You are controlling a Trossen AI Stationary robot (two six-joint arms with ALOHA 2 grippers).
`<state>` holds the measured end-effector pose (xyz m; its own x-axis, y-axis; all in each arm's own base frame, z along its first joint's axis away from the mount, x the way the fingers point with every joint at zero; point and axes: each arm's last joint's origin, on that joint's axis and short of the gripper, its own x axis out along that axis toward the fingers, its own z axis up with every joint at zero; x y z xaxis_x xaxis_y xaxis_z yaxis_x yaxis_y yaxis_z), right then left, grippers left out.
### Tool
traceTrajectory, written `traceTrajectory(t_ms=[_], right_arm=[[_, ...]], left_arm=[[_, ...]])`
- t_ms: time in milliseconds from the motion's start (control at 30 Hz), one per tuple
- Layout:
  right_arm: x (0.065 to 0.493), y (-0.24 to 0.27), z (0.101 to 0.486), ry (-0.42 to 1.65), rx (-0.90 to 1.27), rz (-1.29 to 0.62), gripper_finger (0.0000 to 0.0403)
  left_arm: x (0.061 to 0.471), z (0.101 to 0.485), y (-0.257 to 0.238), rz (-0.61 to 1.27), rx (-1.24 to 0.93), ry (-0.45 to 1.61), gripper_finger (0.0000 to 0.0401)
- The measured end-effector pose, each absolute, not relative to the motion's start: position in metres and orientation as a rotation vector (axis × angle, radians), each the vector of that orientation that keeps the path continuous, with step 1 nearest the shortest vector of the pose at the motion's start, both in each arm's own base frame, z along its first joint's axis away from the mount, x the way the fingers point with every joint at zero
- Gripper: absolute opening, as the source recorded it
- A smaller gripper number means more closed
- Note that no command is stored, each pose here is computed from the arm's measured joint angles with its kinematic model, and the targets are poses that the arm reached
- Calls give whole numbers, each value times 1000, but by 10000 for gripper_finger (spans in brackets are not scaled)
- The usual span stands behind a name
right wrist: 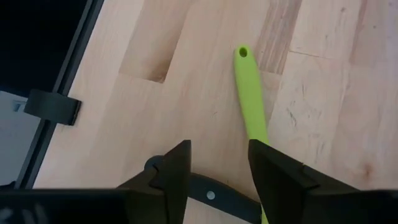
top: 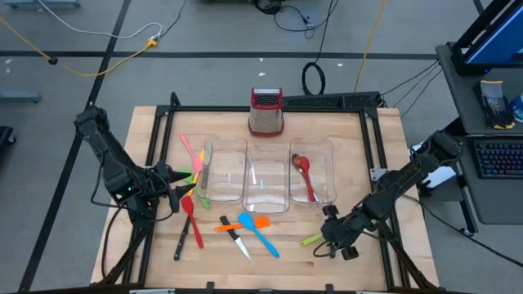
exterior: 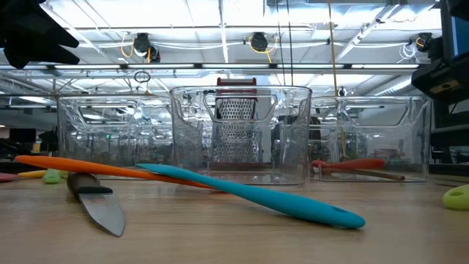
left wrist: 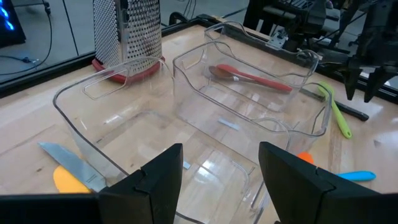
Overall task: Pick & Place Kitchen Items
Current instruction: Put the light green serving spoon into the right transparent bin
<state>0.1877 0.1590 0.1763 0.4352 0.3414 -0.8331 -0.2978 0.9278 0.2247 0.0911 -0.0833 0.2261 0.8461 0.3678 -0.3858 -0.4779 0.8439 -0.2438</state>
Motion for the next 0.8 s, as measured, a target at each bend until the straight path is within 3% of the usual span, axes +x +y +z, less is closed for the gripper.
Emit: traceTrajectory(t_ms=[500, 800], right_arm=[[204, 151, 142, 1175, 20, 290, 161], [205, 149, 137, 1206, 20, 262, 141]], left_arm=[[91, 226, -83, 455, -340, 335, 216], [91, 226, -83, 455, -338, 335, 216]])
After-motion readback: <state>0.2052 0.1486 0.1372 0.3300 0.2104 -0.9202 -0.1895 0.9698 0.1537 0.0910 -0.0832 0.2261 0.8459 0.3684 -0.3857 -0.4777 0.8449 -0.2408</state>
